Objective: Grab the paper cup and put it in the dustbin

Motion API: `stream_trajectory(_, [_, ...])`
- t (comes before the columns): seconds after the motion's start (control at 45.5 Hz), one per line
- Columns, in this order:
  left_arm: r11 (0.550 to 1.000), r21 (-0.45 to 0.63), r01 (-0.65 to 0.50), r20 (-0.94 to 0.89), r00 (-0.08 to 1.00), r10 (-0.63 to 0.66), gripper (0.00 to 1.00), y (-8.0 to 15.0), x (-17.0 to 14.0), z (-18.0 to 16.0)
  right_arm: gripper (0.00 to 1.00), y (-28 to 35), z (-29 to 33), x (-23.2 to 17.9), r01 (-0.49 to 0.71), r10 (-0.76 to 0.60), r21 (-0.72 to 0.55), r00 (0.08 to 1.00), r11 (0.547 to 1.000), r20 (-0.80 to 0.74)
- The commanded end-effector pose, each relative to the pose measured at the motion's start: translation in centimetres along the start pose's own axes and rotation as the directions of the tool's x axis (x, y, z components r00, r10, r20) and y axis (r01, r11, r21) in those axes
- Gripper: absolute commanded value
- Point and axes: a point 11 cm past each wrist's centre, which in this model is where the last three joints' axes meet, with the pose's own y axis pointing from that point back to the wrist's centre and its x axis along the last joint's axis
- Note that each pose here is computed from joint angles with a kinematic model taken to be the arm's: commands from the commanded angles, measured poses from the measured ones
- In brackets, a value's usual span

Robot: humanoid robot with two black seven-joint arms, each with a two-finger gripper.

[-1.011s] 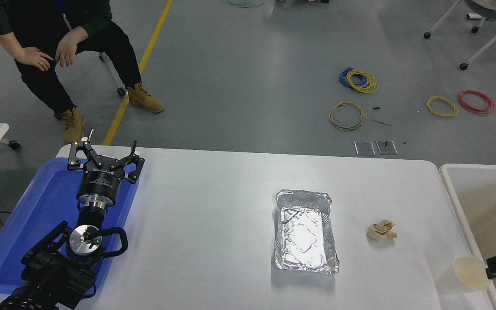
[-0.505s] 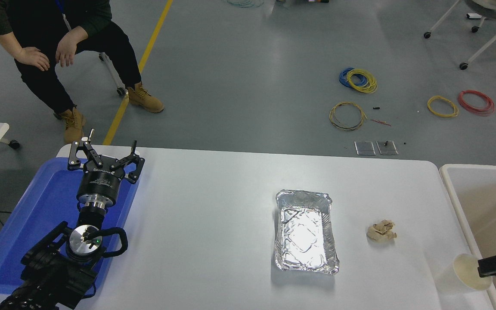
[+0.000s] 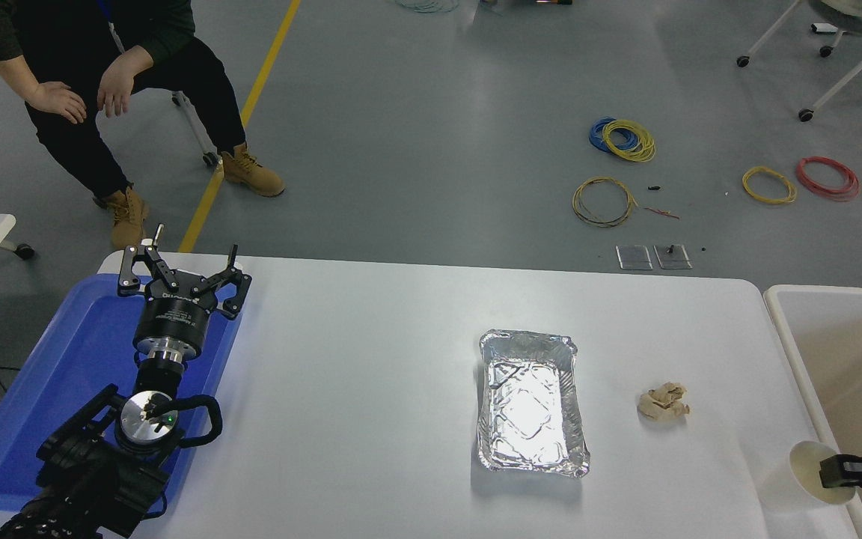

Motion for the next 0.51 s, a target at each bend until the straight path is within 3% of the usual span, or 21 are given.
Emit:
stream_trajectory(0.0, [1.0,0.0,0.001,0.0,1.0,-0.001,1.0,0.0,0.0,0.0,0.06,-0.2,-0.4,0.0,-0.002,0.002,0.008,1.0,1.0,-0.01])
stream_trajectory(0.088, [1.0,0.0,0.001,0.0,1.0,-0.001,1.0,0.0,0.0,0.0,0.0,-0.2,-0.4,0.0,-0.004,0.004,0.011,1.0,1.0,-0.008])
stream_trajectory(0.484, [1.0,0.0,0.0,0.0,1.0,0.0,1.0,0.0,0.0,0.0,0.0,1.9,-1.0,3.3,-0.083,0.082,0.054,0.997,0.995,0.017])
